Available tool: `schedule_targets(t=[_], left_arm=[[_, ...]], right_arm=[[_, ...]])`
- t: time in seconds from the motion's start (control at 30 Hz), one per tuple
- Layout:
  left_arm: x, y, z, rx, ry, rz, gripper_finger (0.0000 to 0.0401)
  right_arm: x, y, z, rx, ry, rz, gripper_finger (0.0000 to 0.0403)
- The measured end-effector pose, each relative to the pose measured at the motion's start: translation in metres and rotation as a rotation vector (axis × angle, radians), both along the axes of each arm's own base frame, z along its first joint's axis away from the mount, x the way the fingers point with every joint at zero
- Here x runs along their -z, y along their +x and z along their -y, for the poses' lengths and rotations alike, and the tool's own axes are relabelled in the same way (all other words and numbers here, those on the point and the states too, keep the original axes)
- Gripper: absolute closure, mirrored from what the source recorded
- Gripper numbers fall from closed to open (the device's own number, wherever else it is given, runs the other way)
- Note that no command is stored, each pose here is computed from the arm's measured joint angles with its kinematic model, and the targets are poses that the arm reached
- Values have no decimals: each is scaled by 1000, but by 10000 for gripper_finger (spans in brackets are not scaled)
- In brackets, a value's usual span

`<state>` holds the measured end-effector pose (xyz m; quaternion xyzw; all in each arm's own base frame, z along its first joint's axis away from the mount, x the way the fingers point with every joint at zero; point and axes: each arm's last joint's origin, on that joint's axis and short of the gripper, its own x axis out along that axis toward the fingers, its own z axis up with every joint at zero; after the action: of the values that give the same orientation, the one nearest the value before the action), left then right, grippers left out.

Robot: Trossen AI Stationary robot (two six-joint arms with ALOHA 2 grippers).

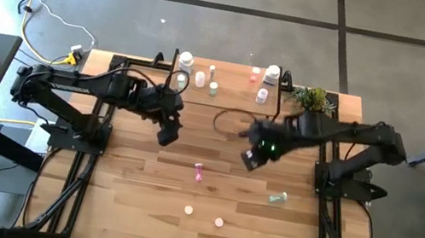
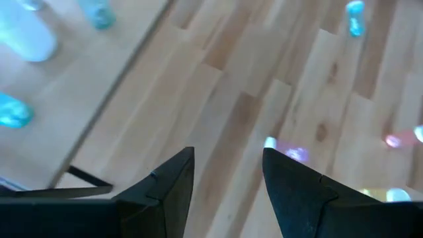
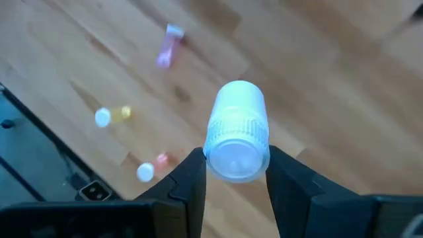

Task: Pick and place medicine bottles onto shelf by color
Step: Put the transparent medicine bottle on the shelf

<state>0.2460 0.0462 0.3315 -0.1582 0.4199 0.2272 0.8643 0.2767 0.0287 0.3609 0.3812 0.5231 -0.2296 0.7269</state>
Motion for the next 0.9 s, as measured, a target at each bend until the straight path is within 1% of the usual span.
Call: schedule_targets(t=[0.17,0.37,0.6,0.7,0.9], left_arm=[[-1,-3,-17,-42,20,0,234],[-6,-3,-39,-105,58,81,234],[-15,-2,-61,-165,116,186,234],[-17,-2,-66,-182,125,211,234],[-18,-2,-68,-189,130,226,234]], right_arm=[[-14,0,41,-34,-71,49,289],[-34,-6,83,-72,-170,118,289],[-58,-16,116,-120,-309,198,289],[-67,-19,131,-120,-392,238,289],[-86,-25,153,-86,-506,339,289]])
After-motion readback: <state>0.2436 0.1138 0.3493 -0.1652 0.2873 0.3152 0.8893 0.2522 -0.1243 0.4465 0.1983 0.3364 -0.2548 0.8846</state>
